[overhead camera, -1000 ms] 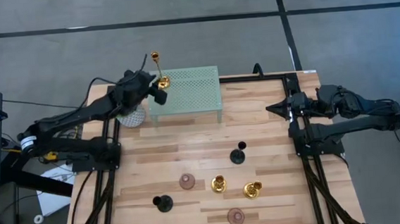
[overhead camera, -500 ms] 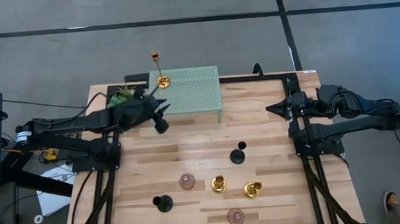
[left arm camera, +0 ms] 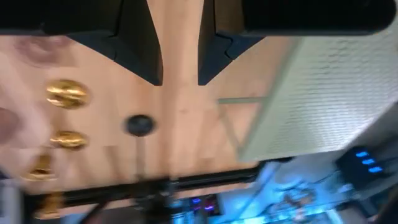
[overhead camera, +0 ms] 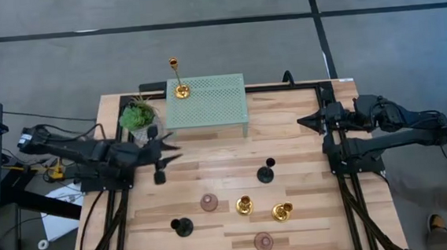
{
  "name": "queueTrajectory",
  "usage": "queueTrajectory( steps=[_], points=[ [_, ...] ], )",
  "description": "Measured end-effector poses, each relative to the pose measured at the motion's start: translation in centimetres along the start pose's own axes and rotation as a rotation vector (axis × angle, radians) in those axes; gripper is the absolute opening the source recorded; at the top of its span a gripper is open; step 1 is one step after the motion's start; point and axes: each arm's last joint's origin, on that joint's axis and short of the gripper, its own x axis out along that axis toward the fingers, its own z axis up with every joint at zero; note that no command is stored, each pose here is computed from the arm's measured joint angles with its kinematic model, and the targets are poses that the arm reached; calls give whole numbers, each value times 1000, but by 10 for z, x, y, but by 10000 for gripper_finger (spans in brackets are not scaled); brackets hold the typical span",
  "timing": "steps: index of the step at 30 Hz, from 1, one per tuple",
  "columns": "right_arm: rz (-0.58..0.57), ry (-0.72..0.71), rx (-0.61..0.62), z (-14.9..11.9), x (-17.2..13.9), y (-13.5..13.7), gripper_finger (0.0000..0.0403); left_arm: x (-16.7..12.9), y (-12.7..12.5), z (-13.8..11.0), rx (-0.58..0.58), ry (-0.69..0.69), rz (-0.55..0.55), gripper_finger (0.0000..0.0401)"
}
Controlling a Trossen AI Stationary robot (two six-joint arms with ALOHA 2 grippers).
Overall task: Pick & Place candle stick holders
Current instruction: Put the bottom left black candle holder on the shelf
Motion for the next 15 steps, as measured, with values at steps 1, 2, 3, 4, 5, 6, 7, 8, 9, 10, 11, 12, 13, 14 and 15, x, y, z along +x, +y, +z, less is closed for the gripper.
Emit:
queueTrajectory(
  steps=[1,2,3,4,5,6,7,8,9,10,11,12,13,14,15],
  points=[
    [0,0,8,0,0,0,0,-2,-3,-3,-4,-3,-26,101],
    [0,0,18,0,0,0,0,-4,-5,-5,-5,-6,-50,101],
    [0,0,28,0,0,0,0,-6,-8,-7,-3,-11,-72,101],
    [0,0,36,0,0,0,0,-7,-11,-9,2,-12,-96,101],
    [0,0,39,0,0,0,0,-8,-14,-12,9,-8,-126,101],
    [0,0,40,0,0,0,0,-8,-17,-14,10,-3,-157,101],
    [0,0,40,0,0,0,0,-9,-20,-16,4,1,-191,101],
    [0,0,40,0,0,0,0,-10,-23,-18,-6,3,-222,101],
    [0,0,40,0,0,0,0,-10,-27,-20,-9,11,-260,101],
    [0,-1,41,0,1,0,0,-11,-30,-24,-17,21,-294,101],
    [0,1,40,0,1,0,0,-11,-33,-27,-24,33,-327,101],
    [0,1,40,0,2,0,0,-12,-36,-30,-29,44,-351,101],
    [0,-1,40,1,2,0,0,-13,-38,-32,-40,49,-370,101],
    [0,0,40,1,2,0,0,-14,-41,-34,-52,56,-394,101],
    [0,2,40,1,3,1,0,-14,-43,-37,-59,65,-416,101]
  ],
)
